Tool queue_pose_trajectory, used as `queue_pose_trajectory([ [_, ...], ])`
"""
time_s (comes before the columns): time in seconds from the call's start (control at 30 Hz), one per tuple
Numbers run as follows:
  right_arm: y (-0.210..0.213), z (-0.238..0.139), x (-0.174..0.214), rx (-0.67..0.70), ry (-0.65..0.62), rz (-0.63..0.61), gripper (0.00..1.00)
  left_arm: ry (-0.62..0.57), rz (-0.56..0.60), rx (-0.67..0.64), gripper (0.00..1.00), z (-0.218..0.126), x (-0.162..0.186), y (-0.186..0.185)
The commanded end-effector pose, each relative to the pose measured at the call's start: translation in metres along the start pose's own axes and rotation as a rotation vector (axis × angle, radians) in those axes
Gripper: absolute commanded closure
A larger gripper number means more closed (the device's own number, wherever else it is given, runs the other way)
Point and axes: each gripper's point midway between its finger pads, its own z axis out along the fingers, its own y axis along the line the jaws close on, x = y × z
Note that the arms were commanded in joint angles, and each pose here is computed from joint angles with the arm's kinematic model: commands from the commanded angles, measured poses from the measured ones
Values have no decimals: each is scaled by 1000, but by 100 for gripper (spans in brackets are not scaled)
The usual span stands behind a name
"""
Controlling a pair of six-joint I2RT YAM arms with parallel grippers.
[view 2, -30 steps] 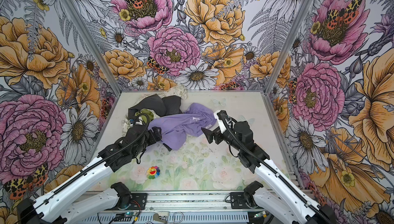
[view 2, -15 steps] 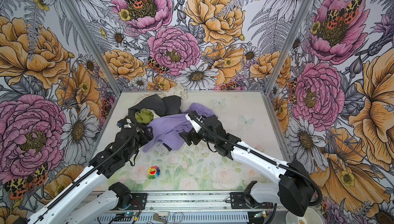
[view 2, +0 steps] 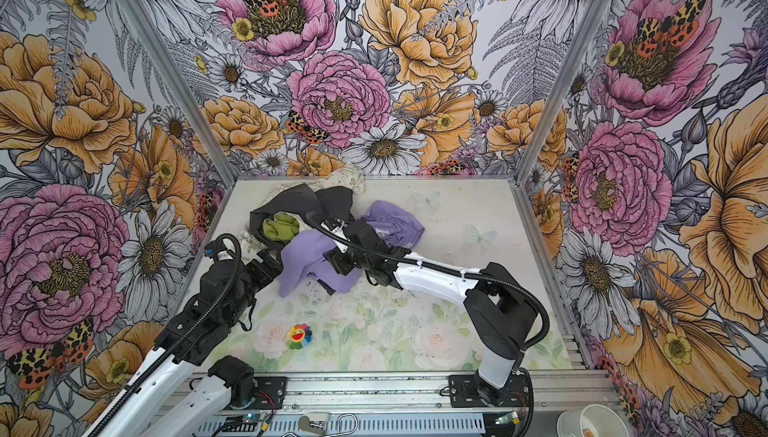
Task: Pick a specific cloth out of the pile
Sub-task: 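Reach the right gripper to the purple shirt and grasp it while the left gripper withdraws, then lift the purple shirt with the right gripper and carry it to the far corner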
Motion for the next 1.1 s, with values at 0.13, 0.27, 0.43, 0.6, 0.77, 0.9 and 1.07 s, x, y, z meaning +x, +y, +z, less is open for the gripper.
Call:
queue_pose_trajectory([
  [0.13, -7, 26, 2, -16, 34, 88, 65, -5, 4, 12, 1, 0, 0, 2],
  [0.27, -7, 29, -5, -31, 23, 96, 92, -9, 0, 14, 1, -1, -2, 2],
  [0.43, -12, 19, -22, -27, -20, 98, 100, -13, -13, 20, 1, -2, -2, 4],
  [0.6, -21, -8, -54, -29, -125, 123, 100, -16, -25, 26, 1, -4, -2, 5],
  [0.77, -44, -51, -96, -61, -319, 225, 100, -20, -31, 48, 1, -5, -4, 0],
  [0.9, -69, -91, -128, -48, -457, 292, 100, -23, -31, 61, 1, -6, -6, -3],
  [1.07, -103, -147, -159, 2, -614, 330, 100, -23, -27, 69, 1, -7, -7, -4],
])
